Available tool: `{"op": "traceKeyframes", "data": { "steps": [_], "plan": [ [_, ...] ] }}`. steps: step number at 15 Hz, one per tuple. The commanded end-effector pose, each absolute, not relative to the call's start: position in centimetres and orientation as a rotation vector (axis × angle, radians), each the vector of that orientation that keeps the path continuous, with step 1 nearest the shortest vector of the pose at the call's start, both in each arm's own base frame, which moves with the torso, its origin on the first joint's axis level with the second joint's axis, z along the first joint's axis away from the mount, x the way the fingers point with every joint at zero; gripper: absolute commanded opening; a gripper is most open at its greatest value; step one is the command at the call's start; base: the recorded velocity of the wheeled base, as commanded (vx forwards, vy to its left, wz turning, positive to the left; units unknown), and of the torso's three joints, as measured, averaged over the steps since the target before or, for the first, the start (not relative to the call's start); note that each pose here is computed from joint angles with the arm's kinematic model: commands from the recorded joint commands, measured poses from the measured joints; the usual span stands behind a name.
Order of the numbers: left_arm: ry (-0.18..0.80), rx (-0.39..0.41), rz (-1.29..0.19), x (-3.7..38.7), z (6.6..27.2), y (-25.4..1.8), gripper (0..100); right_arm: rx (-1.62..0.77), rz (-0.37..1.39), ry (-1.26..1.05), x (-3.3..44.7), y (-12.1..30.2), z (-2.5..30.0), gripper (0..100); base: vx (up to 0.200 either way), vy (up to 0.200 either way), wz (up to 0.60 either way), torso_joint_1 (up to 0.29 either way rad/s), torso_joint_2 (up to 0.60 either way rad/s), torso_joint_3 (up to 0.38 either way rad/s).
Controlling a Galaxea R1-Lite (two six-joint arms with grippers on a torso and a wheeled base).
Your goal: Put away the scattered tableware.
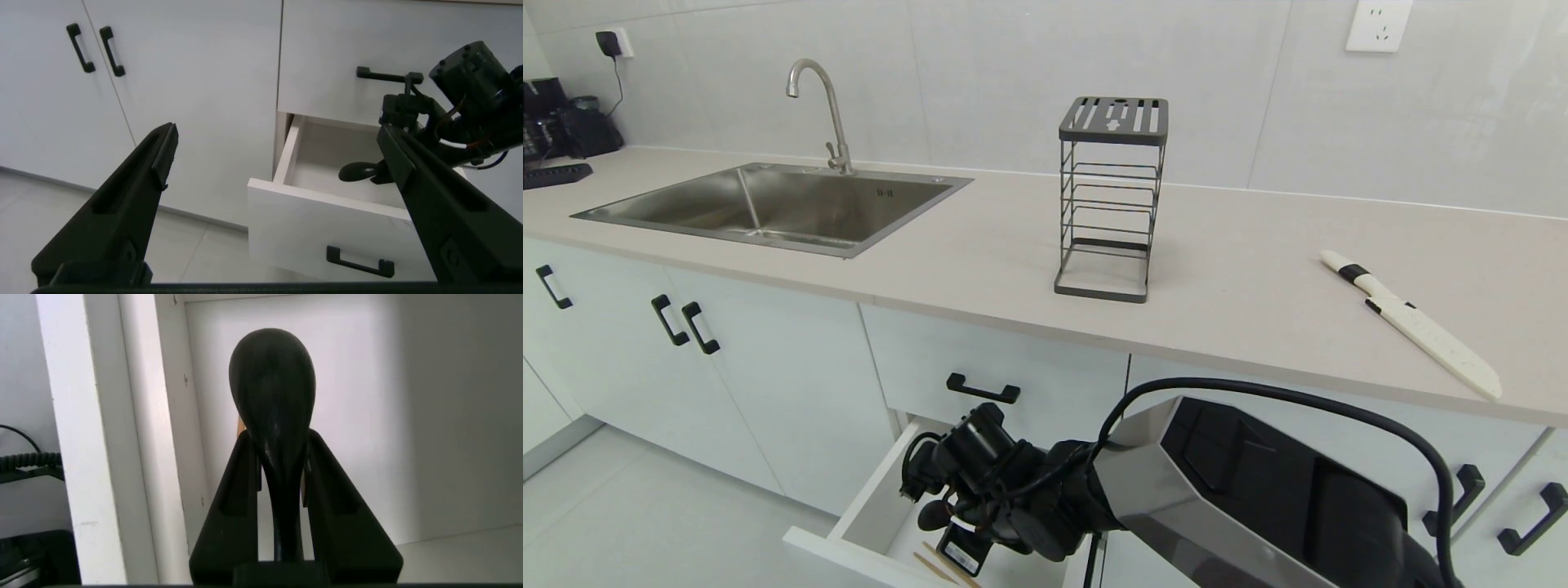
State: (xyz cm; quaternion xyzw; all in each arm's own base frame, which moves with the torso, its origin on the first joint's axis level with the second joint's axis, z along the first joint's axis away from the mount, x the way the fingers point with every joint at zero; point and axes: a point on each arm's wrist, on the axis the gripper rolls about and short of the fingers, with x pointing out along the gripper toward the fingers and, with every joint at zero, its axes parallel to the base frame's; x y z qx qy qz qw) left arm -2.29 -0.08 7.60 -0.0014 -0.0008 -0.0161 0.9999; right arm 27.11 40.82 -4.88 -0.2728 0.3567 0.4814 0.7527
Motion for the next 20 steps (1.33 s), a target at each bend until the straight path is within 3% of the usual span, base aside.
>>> {"op": "traceKeyframes", "data": {
  "steps": [1, 12, 16, 20],
  "plan": [
    [0.000, -0.003, -0.032, -2.3, 7.6, -0.1, 100, -0.597, 1.052, 0.776, 27.1, 40.8, -4.9, 0, 0.000, 0.000, 0.00, 0.000, 0.00, 0.000],
    [0.000, -0.003, -0.032, -2.3, 7.6, -0.1, 100, -0.608, 1.068, 0.693, 26.9, 40.5, -5.6, 0, 0.000, 0.000, 0.00, 0.000, 0.00, 0.000],
    [0.000, -0.003, -0.031, -2.3, 7.6, -0.1, 100, -0.617, 1.073, 0.658, 27.3, 40.4, -5.6, 0, 0.000, 0.000, 0.00, -0.290, 0.11, -0.179],
    [0.000, -0.003, -0.032, -2.3, 7.6, -0.1, 100, -0.601, 1.056, 0.531, 29.5, 39.9, -5.1, 0, 0.000, 0.000, 0.00, -0.057, 0.02, -0.037]
  ]
}}
